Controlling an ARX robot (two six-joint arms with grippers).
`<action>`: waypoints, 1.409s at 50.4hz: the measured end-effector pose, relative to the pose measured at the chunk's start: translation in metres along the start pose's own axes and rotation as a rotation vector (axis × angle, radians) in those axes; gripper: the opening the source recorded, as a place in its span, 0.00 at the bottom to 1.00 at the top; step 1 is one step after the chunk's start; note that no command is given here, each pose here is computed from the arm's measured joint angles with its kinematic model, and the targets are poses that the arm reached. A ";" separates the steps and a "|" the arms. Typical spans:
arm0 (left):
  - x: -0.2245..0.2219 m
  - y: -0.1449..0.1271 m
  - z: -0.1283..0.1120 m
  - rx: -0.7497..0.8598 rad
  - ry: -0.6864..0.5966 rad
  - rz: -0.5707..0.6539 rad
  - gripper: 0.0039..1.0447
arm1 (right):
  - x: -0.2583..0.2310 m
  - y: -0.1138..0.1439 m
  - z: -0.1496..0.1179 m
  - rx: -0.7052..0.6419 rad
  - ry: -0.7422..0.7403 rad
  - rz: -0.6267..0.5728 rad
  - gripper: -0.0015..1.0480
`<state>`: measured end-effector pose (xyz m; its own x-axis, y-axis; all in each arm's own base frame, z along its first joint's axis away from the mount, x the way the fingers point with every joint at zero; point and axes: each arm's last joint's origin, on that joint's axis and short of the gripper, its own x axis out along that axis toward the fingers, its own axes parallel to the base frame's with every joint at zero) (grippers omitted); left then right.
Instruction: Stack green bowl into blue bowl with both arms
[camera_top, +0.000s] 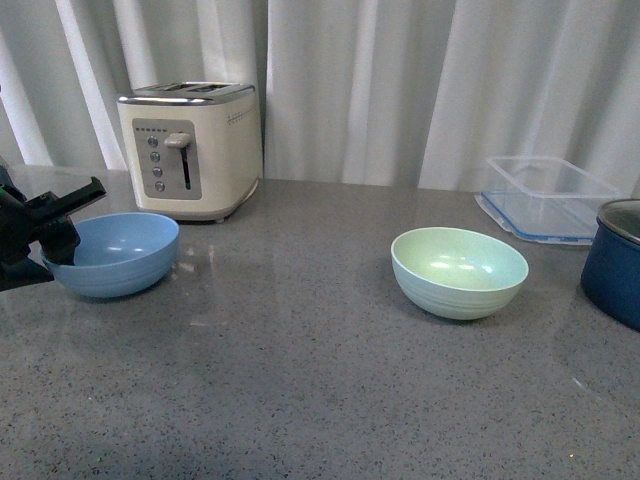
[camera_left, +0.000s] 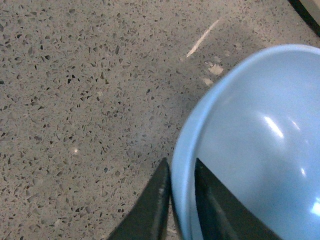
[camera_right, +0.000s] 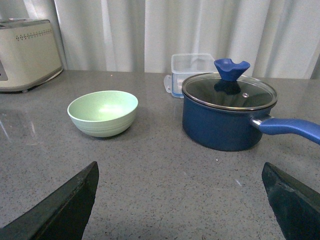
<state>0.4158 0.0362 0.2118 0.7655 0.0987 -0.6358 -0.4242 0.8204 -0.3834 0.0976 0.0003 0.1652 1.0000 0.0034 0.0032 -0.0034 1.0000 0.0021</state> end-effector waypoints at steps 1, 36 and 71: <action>-0.001 0.000 0.000 0.000 0.000 -0.003 0.14 | 0.000 0.000 0.000 0.000 0.000 0.000 0.90; -0.041 -0.130 -0.054 0.198 0.042 -0.263 0.03 | 0.000 0.000 0.000 0.000 0.000 0.000 0.90; 0.003 -0.147 -0.080 0.246 0.135 -0.223 0.05 | 0.000 0.000 0.000 0.000 0.000 0.000 0.90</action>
<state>0.4417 -0.1292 0.2128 0.7486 -0.1597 -0.6435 -0.1119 0.9262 -0.3600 0.0976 0.0003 0.1652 1.0000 0.0034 0.0032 -0.0034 1.0000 0.0021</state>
